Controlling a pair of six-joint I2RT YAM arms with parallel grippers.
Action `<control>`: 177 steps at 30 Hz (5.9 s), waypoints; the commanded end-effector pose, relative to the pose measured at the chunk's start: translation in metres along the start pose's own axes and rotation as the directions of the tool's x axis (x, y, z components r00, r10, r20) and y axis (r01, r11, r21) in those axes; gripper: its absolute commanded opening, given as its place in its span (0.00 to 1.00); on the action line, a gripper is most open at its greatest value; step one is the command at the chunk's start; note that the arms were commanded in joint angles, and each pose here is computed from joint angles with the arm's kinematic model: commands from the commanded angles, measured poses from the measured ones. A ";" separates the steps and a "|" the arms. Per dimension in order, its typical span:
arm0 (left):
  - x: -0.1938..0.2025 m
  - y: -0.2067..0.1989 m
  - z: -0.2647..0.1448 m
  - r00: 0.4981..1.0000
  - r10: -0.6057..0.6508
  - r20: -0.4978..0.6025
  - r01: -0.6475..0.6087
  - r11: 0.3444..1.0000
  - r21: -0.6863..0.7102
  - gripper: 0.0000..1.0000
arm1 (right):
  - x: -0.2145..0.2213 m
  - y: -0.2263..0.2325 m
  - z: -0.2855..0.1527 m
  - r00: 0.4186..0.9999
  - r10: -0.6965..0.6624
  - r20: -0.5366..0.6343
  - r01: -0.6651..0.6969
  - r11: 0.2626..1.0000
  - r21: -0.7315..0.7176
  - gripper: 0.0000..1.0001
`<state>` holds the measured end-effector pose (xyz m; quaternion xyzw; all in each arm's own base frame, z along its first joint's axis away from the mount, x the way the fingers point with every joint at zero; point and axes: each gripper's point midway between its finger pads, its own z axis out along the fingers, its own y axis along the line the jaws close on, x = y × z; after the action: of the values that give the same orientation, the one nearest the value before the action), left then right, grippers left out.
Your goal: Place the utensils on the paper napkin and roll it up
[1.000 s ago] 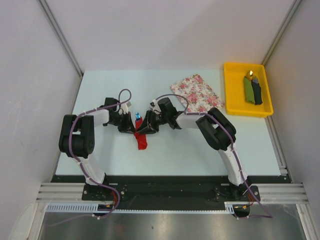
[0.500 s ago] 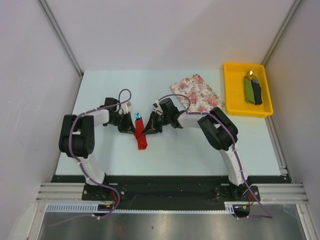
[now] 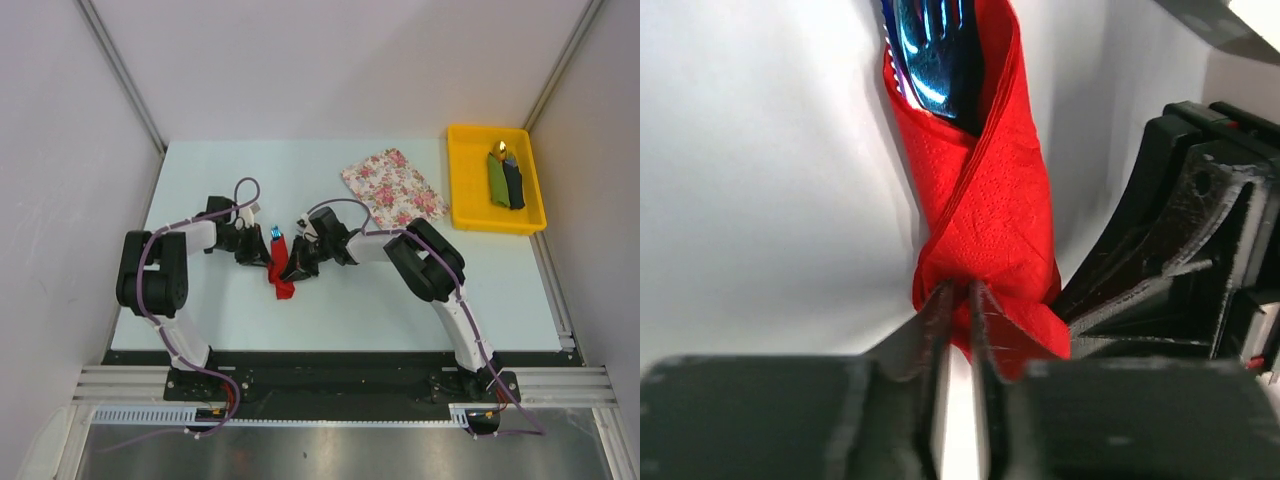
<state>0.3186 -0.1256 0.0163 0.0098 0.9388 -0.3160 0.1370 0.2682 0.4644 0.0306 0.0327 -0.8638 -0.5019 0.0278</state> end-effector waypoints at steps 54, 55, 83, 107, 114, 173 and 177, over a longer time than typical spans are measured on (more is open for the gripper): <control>0.048 0.016 -0.012 0.993 0.036 -0.114 -0.048 0.993 -0.105 0.01 | 0.028 0.030 0.000 0.997 -0.067 -0.032 0.066 0.997 -0.036 0.21; 0.048 0.016 -0.012 0.993 0.036 -0.113 -0.047 0.994 -0.103 0.01 | 0.028 0.032 -0.002 0.997 -0.067 -0.033 0.066 0.997 -0.044 0.22; 0.048 0.014 -0.012 0.993 0.041 -0.110 -0.052 0.995 -0.091 0.00 | 0.036 0.030 -0.008 0.998 -0.040 -0.055 0.033 0.993 -0.115 0.25; 0.048 0.015 -0.013 0.993 0.041 -0.109 -0.051 0.995 -0.089 0.00 | 0.017 0.074 -0.040 0.998 -0.063 -0.011 0.057 0.961 -0.270 0.24; 0.049 0.014 -0.013 0.994 0.041 -0.105 -0.050 0.995 -0.087 0.00 | 0.017 0.035 -0.025 0.999 -0.047 -0.003 0.045 0.985 -0.166 0.22; 0.028 0.019 -0.008 0.999 -0.029 0.015 0.029 0.999 -0.014 0.06 | -0.008 0.033 -0.010 0.990 -0.132 0.048 0.135 0.989 -0.065 0.28; 0.024 0.017 -0.009 0.999 -0.027 0.021 0.027 1.000 -0.012 0.08 | 0.003 0.010 0.003 0.992 -0.129 0.012 0.129 0.992 -0.010 0.28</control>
<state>0.2963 -0.1212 0.0123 -0.0155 0.9254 -0.3513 0.1412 0.2716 0.4678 0.0517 0.0699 -0.8455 -0.5294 -0.0058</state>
